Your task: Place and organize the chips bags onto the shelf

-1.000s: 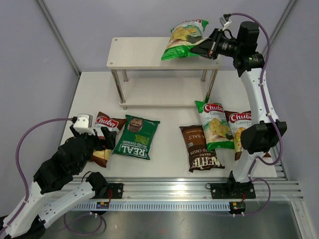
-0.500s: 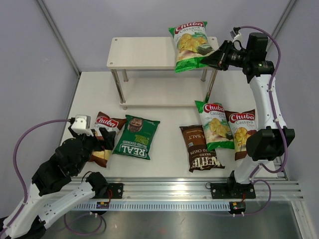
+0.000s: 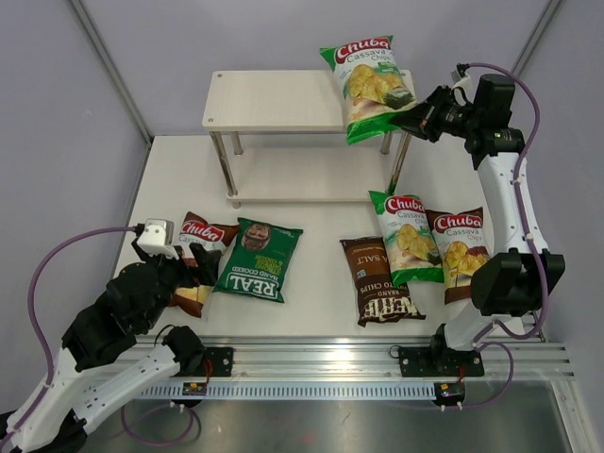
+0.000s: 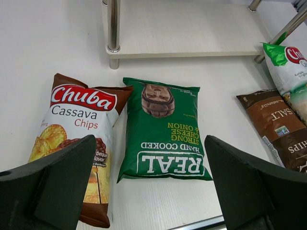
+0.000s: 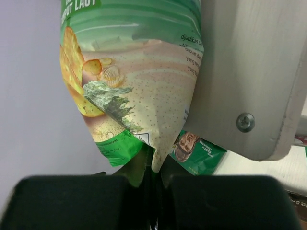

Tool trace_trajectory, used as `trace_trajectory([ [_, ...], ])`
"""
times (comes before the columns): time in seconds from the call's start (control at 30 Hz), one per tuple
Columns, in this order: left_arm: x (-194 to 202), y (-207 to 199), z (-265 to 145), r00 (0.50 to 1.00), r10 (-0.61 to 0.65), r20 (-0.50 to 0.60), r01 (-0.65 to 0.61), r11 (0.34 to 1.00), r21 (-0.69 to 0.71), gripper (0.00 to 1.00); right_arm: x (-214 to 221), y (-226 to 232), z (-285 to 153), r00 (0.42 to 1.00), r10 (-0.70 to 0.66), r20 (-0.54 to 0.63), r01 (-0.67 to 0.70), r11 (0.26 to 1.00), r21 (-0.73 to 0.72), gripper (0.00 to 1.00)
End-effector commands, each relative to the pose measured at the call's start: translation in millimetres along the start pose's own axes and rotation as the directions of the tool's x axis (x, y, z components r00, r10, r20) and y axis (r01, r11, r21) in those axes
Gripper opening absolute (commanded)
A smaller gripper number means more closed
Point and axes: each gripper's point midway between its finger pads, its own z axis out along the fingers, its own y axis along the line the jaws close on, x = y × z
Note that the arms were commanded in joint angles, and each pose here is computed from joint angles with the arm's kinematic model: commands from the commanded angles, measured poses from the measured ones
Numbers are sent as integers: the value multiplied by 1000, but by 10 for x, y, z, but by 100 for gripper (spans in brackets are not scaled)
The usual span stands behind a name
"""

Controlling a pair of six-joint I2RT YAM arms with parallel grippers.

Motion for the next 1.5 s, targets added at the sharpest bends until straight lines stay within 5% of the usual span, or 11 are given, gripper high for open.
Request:
trace_trajectory([
  [0.0, -93, -57, -4, 999, -18, 39, 17, 999, 30, 99, -182, 120, -93, 991, 12, 137, -13, 1000, 7, 4],
  [0.23, -89, -59, -7, 999, -19, 40, 18, 999, 34, 99, -296, 204, -176, 967, 72, 244, -73, 997, -6, 4],
  [0.6, -105, -56, -11, 999, -22, 48, 20, 999, 33, 99, -212, 275, -153, 971, 99, 216, -94, 995, -33, 11],
  [0.87, -101, -50, -8, 999, -20, 46, 19, 999, 30, 99, -170, 298, -219, 977, 54, 206, -56, 998, 4, 55],
  [1.1, -87, -42, 12, 999, -18, 37, 18, 1000, 16, 99, -120, 291, -314, 975, 19, 220, -28, 999, 41, 66],
  [1.33, -47, -51, 75, 1000, -5, 7, 5, 1000, -5, 99, -33, 601, -496, 975, -53, 214, 58, 998, -15, 99],
  [1.47, -37, -115, 135, 999, -5, -34, 5, 1000, -9, 99, 88, 628, -635, 968, -144, 204, 142, 990, 23, 99],
])
